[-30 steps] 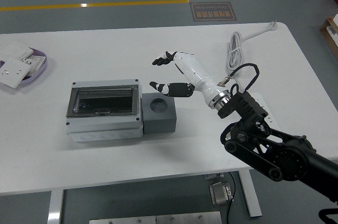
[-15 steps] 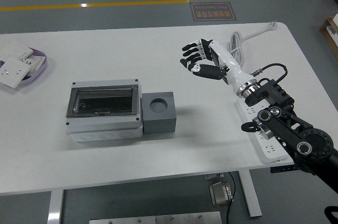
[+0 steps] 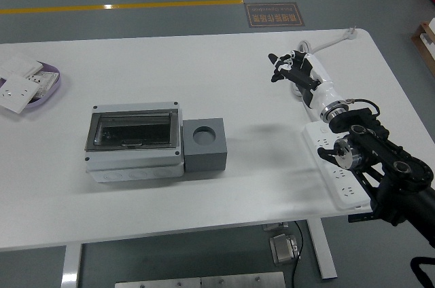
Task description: Pick up the cylinder from the cube,place it in the box,flap close box
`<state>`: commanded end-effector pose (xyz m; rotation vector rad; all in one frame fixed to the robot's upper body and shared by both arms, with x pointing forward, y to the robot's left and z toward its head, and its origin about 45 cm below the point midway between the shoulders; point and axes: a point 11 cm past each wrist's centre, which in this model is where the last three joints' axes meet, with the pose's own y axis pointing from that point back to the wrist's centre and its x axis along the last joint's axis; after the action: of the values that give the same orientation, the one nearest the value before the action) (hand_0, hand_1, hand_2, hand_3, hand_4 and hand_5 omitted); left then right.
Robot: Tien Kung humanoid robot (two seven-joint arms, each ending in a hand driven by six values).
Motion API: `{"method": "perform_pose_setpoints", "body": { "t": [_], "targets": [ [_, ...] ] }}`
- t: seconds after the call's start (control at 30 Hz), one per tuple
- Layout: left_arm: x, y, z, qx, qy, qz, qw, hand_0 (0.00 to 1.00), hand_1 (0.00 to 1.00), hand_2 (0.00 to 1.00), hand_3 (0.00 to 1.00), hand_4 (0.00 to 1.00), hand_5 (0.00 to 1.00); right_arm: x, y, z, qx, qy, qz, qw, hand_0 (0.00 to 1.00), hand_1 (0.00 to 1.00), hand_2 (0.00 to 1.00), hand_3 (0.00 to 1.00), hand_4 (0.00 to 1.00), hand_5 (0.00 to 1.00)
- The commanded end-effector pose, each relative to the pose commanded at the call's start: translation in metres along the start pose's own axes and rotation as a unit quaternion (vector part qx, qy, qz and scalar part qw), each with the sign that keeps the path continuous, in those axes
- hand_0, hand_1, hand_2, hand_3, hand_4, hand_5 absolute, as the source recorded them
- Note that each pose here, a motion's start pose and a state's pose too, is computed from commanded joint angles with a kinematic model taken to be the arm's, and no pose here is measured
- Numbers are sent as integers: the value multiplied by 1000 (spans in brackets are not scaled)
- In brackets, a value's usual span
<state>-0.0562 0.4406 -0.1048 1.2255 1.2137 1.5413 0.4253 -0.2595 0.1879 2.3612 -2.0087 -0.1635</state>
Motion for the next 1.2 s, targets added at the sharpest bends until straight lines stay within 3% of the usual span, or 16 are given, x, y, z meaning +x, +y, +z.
{"method": "perform_pose_setpoints", "body": {
  "t": [0.07,0.1,0.47,0.5,0.67,0.7,1.2],
  "targets": [
    [1,0,0,1,0,1,1000,629,647,625,668,722,253,3,0,1,-1,-6,6,1000,317,281,274,245,685,271],
    [1,0,0,1,0,1,1000,629,647,625,668,722,253,4,0,1,-1,-9,8,1000,263,251,249,212,660,239],
    [0,0,-3,2,9,0,1000,629,647,625,668,722,253,11,-1,8,-7,-16,27,999,235,234,235,202,634,245],
    [-1,0,-4,2,10,0,1000,629,647,625,668,722,253,11,-2,8,-7,-16,28,999,204,214,215,189,565,248],
    [-2,0,-5,3,12,-2,1000,629,647,625,668,722,253,9,-6,5,-4,-16,30,999,204,214,215,189,565,248],
    [-2,0,-5,3,12,-2,1000,629,647,625,668,722,253,9,-8,3,-3,-16,30,999,206,201,204,184,459,257],
    [0,0,-2,1,10,0,1000,629,647,625,668,722,253,12,-39,-41,20,19,32,999,206,201,202,182,481,258]
  ]
}}
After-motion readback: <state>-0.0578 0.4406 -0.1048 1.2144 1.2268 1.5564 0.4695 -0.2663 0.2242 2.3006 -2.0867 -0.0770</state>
